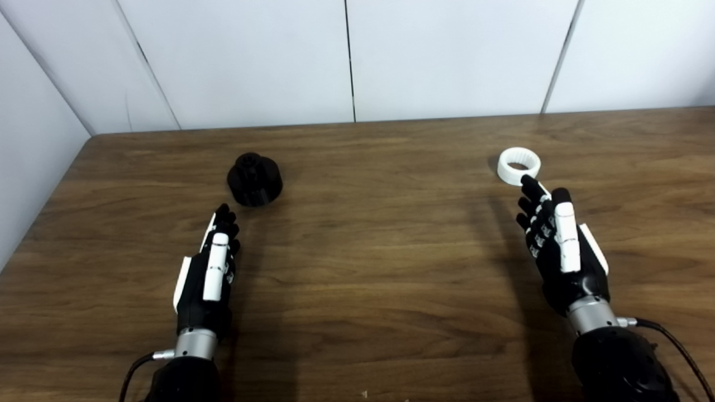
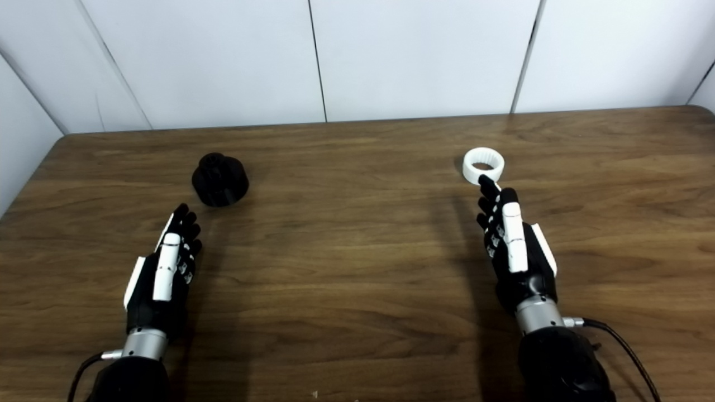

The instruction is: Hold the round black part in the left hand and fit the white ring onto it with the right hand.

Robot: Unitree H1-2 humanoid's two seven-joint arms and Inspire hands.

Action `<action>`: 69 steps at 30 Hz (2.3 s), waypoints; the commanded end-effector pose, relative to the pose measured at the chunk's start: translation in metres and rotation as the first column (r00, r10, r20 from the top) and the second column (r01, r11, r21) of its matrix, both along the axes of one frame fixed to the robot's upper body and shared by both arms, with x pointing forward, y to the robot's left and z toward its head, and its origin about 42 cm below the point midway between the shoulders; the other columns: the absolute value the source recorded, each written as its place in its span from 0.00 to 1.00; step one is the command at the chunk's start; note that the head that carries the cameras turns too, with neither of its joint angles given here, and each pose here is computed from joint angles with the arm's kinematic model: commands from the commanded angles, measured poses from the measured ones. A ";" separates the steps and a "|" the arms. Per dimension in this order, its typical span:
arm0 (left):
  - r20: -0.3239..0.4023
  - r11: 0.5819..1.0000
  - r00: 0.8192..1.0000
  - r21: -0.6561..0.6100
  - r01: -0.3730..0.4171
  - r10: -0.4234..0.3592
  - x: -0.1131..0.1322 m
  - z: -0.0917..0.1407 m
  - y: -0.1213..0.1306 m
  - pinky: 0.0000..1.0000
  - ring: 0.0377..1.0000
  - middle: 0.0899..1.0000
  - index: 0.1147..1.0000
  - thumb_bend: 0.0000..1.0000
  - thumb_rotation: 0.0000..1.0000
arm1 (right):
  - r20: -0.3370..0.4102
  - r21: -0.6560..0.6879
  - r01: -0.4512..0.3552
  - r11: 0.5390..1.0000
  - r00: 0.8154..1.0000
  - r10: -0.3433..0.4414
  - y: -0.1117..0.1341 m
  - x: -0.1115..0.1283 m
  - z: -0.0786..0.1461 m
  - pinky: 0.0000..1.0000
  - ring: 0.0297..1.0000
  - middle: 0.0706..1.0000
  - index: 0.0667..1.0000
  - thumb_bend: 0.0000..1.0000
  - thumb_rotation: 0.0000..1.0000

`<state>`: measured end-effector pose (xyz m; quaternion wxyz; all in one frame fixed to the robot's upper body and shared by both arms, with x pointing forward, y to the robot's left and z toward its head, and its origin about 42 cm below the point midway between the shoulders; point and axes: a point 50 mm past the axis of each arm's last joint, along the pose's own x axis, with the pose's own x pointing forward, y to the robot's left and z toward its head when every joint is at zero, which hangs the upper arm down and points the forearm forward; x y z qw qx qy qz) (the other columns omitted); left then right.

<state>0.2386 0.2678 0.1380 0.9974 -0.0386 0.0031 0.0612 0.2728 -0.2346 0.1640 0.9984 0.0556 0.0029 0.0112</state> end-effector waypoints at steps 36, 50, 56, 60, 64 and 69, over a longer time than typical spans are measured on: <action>0.033 0.879 0.999 0.474 -0.049 0.038 0.030 0.057 0.038 0.96 1.00 1.00 1.00 0.74 0.53 | 0.085 0.032 -0.016 0.999 0.996 0.014 0.007 0.010 0.007 1.00 0.99 0.98 0.91 0.62 1.00; 0.009 0.707 0.999 0.706 -0.043 0.052 0.083 0.102 0.065 0.86 0.96 1.00 1.00 0.91 0.47 | 0.083 0.028 -0.016 0.999 0.996 0.013 0.009 0.010 0.002 1.00 0.98 0.97 0.91 0.63 1.00; -0.045 0.630 0.999 0.776 0.025 0.017 0.110 0.111 0.070 0.89 0.99 1.00 1.00 0.94 0.46 | 0.087 0.014 -0.013 1.000 0.996 0.012 0.009 0.009 0.002 1.00 0.98 0.97 0.91 0.63 1.00; -0.079 0.592 0.997 0.804 0.062 0.002 0.128 0.115 0.072 0.95 1.00 1.00 1.00 0.97 0.46 | 0.090 0.004 -0.009 1.000 0.996 0.008 0.009 0.008 0.002 1.00 0.97 0.96 0.91 0.62 1.00; -0.107 0.563 0.994 0.821 0.090 -0.003 0.142 0.115 0.075 0.97 1.00 1.00 0.98 0.99 0.45 | 0.094 0.000 -0.006 1.000 0.996 0.006 0.009 0.009 0.001 1.00 0.96 0.96 0.90 0.62 1.00; -0.164 0.515 0.986 0.844 0.149 -0.018 0.153 0.114 0.077 0.95 1.00 1.00 0.97 0.99 0.44 | 0.095 0.000 0.002 1.000 0.996 -0.002 0.010 0.009 0.001 1.00 0.96 0.96 0.90 0.63 1.00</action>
